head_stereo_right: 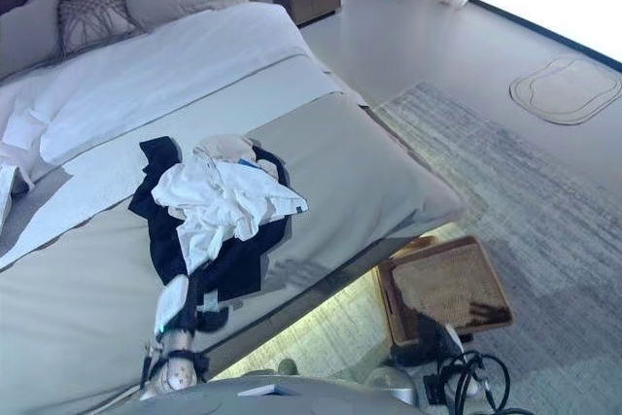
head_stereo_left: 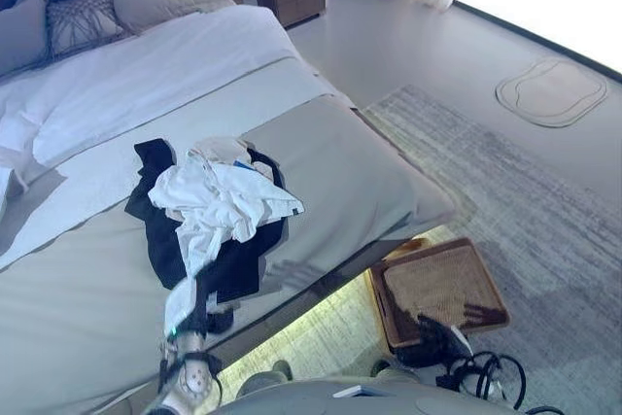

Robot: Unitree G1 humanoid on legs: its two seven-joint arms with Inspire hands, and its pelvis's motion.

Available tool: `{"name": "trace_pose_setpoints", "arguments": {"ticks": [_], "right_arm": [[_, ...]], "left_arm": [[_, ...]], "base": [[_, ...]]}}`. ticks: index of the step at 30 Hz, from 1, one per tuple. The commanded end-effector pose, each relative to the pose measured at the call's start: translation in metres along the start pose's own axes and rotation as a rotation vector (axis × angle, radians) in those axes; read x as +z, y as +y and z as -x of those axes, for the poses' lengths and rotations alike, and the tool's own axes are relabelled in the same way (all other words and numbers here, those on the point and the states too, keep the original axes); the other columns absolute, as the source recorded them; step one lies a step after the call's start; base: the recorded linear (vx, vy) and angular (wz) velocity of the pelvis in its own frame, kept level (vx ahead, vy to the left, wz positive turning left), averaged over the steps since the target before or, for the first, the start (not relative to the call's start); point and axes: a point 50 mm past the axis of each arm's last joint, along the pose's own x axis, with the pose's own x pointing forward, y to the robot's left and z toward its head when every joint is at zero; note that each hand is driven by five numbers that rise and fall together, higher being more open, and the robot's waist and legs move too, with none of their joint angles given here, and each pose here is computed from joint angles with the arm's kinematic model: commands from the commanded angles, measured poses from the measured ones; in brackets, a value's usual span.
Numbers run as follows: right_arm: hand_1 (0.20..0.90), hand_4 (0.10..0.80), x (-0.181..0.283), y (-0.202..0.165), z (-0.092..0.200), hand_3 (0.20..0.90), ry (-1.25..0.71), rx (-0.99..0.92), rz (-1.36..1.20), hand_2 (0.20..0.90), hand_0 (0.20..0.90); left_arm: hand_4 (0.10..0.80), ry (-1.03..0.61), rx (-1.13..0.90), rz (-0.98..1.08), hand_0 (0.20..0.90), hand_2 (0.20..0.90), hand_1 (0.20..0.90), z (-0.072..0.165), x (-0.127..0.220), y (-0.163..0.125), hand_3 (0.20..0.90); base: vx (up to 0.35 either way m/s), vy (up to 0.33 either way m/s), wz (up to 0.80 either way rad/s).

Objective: Pick up the clothes from the bed and place them into the basket

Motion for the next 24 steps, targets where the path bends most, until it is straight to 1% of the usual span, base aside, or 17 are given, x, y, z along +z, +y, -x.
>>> {"name": "trace_pose_setpoints", "arguments": {"ticks": [1, 3, 5, 7, 9, 12, 14, 18, 21, 24], "right_arm": [[0.900, 0.800, 0.083, -0.007, -0.010, 0.900, -0.411, -0.086, 0.212, 0.900, 0.900], [0.900, 0.800, 0.098, -0.007, -0.008, 0.900, -0.489, -0.120, 0.314, 0.900, 0.900], [0.900, 0.800, 0.106, -0.006, -0.005, 0.900, -0.552, -0.141, 0.381, 0.900, 0.900], [0.900, 0.800, 0.142, -0.015, -0.002, 0.900, -0.668, -0.218, 0.485, 0.900, 0.900], [0.900, 0.800, 0.163, -0.024, -0.001, 0.900, -0.723, -0.280, 0.509, 0.900, 0.900], [0.900, 0.800, 0.197, -0.040, -0.001, 0.900, -0.788, -0.332, 0.532, 0.900, 0.900], [0.900, 0.800, 0.217, -0.043, 0.001, 0.900, -0.832, -0.346, 0.541, 0.900, 0.900], [0.900, 0.800, 0.244, -0.044, 0.005, 0.900, -0.870, -0.362, 0.533, 0.900, 0.900], [0.900, 0.800, 0.262, -0.043, 0.011, 0.900, -0.903, -0.381, 0.508, 0.900, 0.900], [0.900, 0.800, 0.280, -0.045, 0.018, 0.900, -0.935, -0.409, 0.492, 0.900, 0.900]], "left_arm": [[0.800, -0.231, 0.333, -0.125, 0.900, 0.900, 0.900, -0.045, 0.026, 0.064, 0.900], [0.800, -0.275, 0.390, -0.157, 0.900, 0.900, 0.900, -0.048, 0.031, 0.076, 0.900], [0.800, -0.293, 0.433, -0.170, 0.900, 0.900, 0.900, -0.048, 0.033, 0.082, 0.900], [0.800, -0.296, 0.479, -0.102, 0.900, 0.900, 0.900, -0.053, 0.042, 0.093, 0.900], [0.800, -0.312, 0.493, -0.026, 0.900, 0.900, 0.900, -0.056, 0.052, 0.092, 0.900], [0.800, -0.348, 0.465, 0.029, 0.900, 0.900, 0.900, -0.060, 0.064, 0.085, 0.900], [0.800, -0.324, 0.438, 0.071, 0.900, 0.900, 0.900, -0.058, 0.063, 0.079, 0.900], [0.800, -0.307, 0.389, 0.078, 0.900, 0.900, 0.900, -0.053, 0.058, 0.074, 0.900], [0.800, -0.309, 0.376, 0.071, 0.900, 0.900, 0.900, -0.054, 0.057, 0.082, 0.900], [0.800, -0.335, 0.360, 0.035, 0.900, 0.900, 0.900, -0.058, 0.058, 0.091, 0.900]], "base": [[-0.037, -0.051, 0.03], [-0.023, -0.038, 0.10], [-0.018, -0.024, 0.10], [-0.102, -0.020, 0.19], [-0.149, 0.009, 0.53], [-0.090, 0.036, 0.68], [0.030, 0.091, 0.50], [0.110, 0.116, 0.32], [0.101, 0.085, 0.20], [0.070, -0.085, 0.32]]}}
